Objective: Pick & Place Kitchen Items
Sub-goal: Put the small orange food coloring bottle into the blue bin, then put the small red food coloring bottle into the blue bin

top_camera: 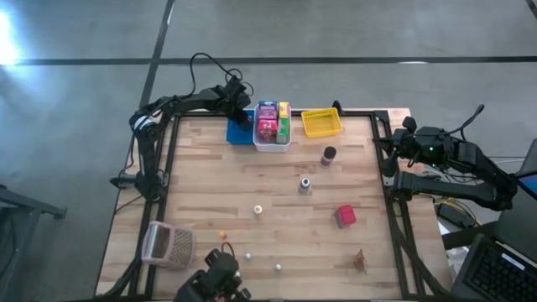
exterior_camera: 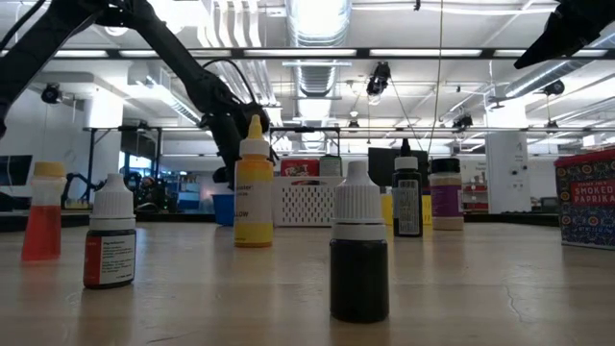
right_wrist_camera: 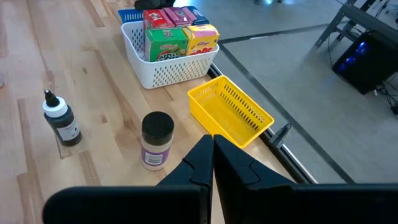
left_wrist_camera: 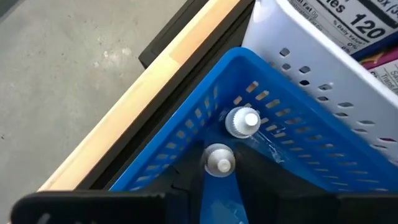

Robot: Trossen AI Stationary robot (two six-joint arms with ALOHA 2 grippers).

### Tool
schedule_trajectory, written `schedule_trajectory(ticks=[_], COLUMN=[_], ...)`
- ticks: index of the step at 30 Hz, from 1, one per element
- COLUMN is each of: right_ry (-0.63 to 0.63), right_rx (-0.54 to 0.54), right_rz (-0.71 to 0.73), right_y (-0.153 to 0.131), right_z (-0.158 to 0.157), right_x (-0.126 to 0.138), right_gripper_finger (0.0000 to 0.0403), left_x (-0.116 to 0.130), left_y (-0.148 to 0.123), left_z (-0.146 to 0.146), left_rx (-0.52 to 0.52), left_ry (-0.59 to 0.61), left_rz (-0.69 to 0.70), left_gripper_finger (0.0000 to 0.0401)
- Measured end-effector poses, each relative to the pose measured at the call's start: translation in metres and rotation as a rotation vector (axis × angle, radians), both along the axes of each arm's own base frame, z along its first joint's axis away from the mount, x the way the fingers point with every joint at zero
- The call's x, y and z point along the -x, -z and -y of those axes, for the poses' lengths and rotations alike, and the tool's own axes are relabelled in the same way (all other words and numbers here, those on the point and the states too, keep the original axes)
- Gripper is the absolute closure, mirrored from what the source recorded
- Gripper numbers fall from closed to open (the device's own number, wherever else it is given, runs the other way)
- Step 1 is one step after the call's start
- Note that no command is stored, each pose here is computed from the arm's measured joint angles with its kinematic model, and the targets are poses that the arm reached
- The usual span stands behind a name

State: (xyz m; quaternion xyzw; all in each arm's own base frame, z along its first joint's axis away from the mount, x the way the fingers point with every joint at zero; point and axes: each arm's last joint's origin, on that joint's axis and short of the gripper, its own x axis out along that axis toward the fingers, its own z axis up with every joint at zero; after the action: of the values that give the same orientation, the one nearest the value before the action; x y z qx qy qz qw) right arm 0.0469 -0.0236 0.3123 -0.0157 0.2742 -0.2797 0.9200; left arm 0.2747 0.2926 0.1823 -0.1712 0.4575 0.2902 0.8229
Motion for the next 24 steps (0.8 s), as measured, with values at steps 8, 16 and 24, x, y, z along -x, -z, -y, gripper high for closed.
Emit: schedule_trajectory(ticks=[8,16,24], right_ry=[0.000,0.000,0.001], right_rx=[0.000,-0.001,-0.001], right_rz=[0.000,0.001,0.001], right_y=[0.000,0.000,0.000], right_z=[0.000,0.000,0.000], right_x=[0.000,0.000,0.000], right_gripper_finger=[0.0394,0.0394,0.0394], left_x=[0.000,-0.003,-0.001], left_y=[-0.002,-0.012,-0.039], left_z=[-0.001,-0.004,-0.001], left_rx=[-0.014,-0.030,0.036], left_ry=[0.017,0.030,0.074], left_rz=[-0.010,0.004,-0.087], left_gripper_finger=[0.0296,0.0295,0.0295])
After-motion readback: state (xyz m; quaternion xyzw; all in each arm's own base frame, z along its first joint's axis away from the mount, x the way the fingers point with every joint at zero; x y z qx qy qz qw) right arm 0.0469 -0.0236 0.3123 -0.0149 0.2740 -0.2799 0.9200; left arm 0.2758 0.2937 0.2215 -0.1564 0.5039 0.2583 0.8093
